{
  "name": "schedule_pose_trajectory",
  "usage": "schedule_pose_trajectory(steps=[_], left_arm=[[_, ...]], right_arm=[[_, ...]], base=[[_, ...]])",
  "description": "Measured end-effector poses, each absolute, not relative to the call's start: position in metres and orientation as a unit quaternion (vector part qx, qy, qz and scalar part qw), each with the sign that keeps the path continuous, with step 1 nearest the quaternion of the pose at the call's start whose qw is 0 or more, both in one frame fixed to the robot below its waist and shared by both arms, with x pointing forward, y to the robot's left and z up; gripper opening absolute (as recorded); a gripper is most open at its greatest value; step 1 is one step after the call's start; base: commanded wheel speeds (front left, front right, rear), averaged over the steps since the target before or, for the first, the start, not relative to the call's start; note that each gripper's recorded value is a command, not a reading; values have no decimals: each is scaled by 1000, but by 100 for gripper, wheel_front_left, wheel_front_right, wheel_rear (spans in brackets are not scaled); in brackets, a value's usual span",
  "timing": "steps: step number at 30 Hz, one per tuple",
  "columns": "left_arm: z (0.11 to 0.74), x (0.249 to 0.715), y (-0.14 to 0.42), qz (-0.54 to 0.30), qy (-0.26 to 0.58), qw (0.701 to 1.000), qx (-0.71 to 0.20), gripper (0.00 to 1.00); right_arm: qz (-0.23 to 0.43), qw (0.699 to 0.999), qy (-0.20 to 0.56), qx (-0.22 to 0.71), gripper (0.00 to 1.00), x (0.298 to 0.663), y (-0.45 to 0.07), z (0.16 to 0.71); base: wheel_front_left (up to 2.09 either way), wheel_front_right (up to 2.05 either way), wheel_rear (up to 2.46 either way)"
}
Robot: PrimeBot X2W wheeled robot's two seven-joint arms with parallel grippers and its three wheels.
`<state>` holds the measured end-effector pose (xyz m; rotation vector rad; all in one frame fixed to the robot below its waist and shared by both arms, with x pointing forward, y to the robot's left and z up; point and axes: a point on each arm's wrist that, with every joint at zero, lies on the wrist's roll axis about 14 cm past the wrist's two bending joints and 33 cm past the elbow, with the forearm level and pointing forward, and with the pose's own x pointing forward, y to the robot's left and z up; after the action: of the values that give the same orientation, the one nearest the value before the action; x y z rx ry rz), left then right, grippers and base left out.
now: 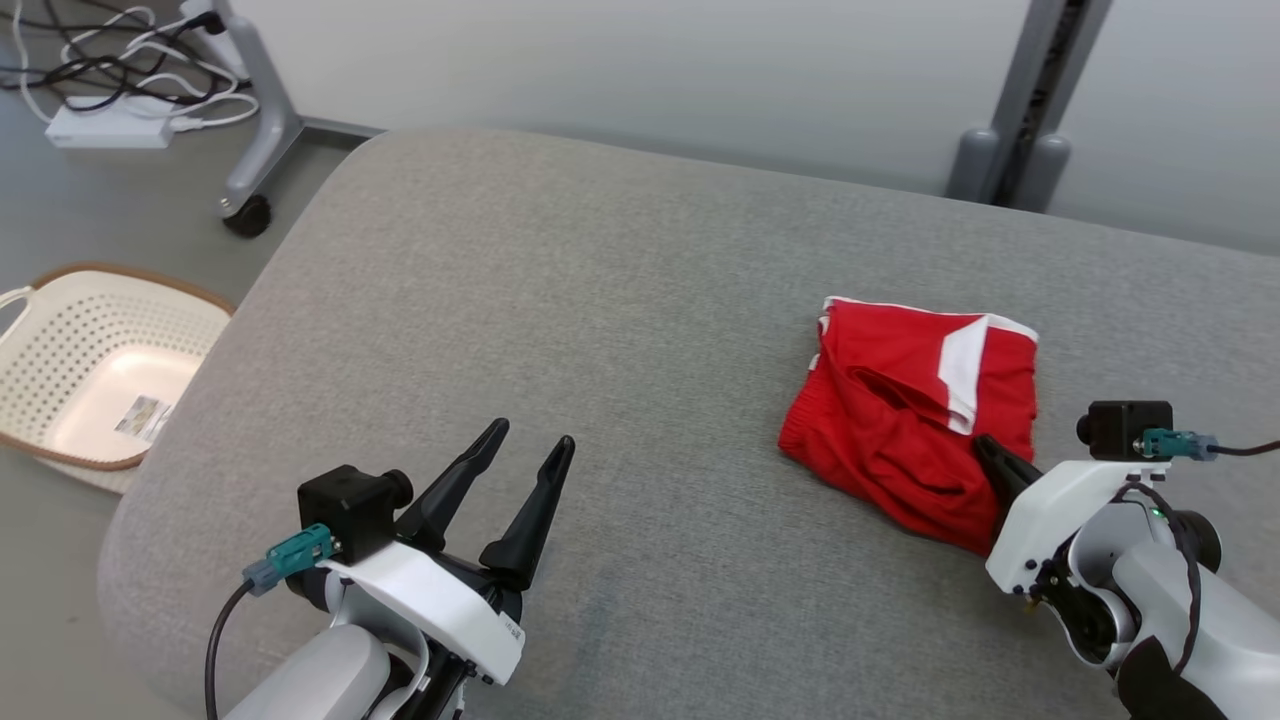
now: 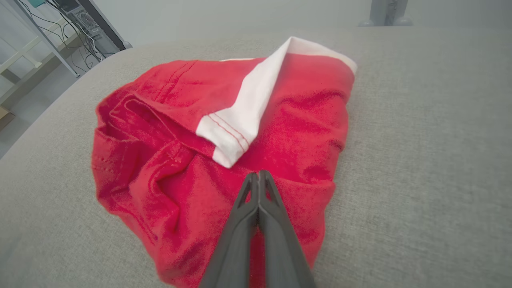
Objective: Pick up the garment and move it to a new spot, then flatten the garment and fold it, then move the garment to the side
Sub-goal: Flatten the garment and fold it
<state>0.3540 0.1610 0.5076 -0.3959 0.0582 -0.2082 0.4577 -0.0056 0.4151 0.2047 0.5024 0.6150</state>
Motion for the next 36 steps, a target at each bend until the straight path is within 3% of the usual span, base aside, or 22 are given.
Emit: schedule_pose_trajectory(steps=[11, 26, 32, 36], left_arm=[[497, 348, 182, -68, 37, 977, -200, 100], [483, 351, 199, -37, 52, 978, -201, 100], [490, 353, 199, -40, 40, 978, -200, 100], [493, 351, 190, -53, 35, 977, -203, 100]], right_arm=[[303, 908, 274, 97, 0, 476, 14, 400], [330, 922, 171, 107, 0, 544, 61, 458], [342, 923, 135, 118, 0, 538, 71, 479], [308, 932, 160, 105, 0, 524, 36, 456]], base=[[0, 0, 0], [0, 0, 0], [0, 0, 0], [0, 0, 0]])
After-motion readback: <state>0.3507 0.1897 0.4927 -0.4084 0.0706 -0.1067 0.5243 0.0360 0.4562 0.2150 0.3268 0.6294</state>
